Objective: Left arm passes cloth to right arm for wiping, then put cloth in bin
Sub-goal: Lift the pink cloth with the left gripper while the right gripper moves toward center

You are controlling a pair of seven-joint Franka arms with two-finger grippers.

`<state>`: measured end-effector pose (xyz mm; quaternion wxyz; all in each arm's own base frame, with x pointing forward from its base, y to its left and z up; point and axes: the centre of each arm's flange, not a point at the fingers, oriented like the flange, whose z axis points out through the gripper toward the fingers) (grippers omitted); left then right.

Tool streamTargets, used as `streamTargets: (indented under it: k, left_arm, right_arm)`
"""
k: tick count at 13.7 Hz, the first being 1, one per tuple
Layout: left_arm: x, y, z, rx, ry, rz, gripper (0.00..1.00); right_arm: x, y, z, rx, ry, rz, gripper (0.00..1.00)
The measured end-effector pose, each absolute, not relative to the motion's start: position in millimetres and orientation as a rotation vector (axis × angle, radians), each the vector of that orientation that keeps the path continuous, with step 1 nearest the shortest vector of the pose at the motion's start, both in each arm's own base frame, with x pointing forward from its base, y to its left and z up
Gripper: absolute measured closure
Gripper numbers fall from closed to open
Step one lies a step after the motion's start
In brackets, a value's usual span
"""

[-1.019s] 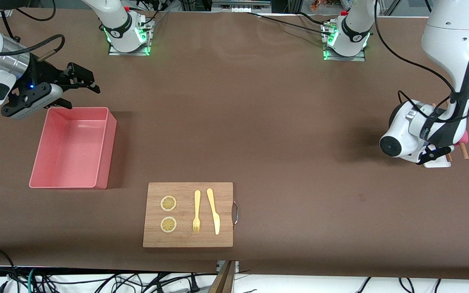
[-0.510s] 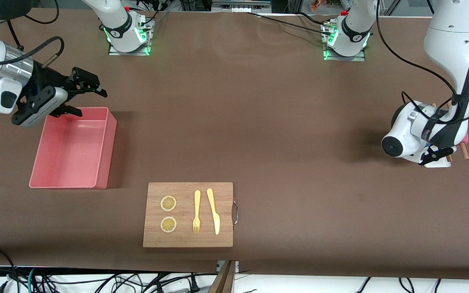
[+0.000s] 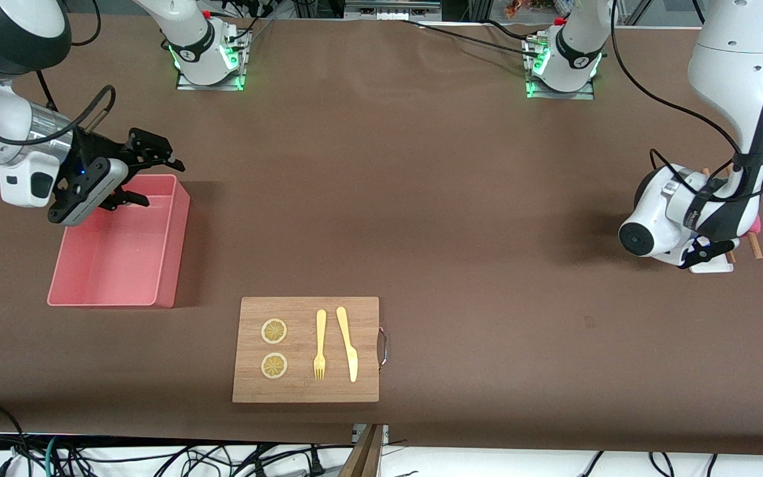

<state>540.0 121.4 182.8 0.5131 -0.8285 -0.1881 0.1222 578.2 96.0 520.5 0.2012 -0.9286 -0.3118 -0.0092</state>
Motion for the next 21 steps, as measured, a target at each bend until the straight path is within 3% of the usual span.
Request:
streamTargets:
  k: [5,11,17,21]
  left_arm:
    - [555.6,95.0,214.2,-2.031,-0.498,0.331,0.98]
    - [579.9,8.6,337.0,-2.174,-0.482,0.466,0.98]
    - [588.2,-118.2,479.0,-2.649,-0.323,0.529,0.98]
    - [572.8,-193.5,519.1,-2.955,-0.213,0.651,0.98]
  right_arm:
    - [576.9,94.5,513.3,-2.55,-0.973,-0.047,0.0]
    - [575.3,86.0,492.4,-2.385,-1.188,-0.097,0.0]
    - [572.8,79.7,395.8,-1.921,-1.294,-0.304,0.0]
    - [568.2,110.2,351.6,-1.663,-1.251,-0.503,0.0]
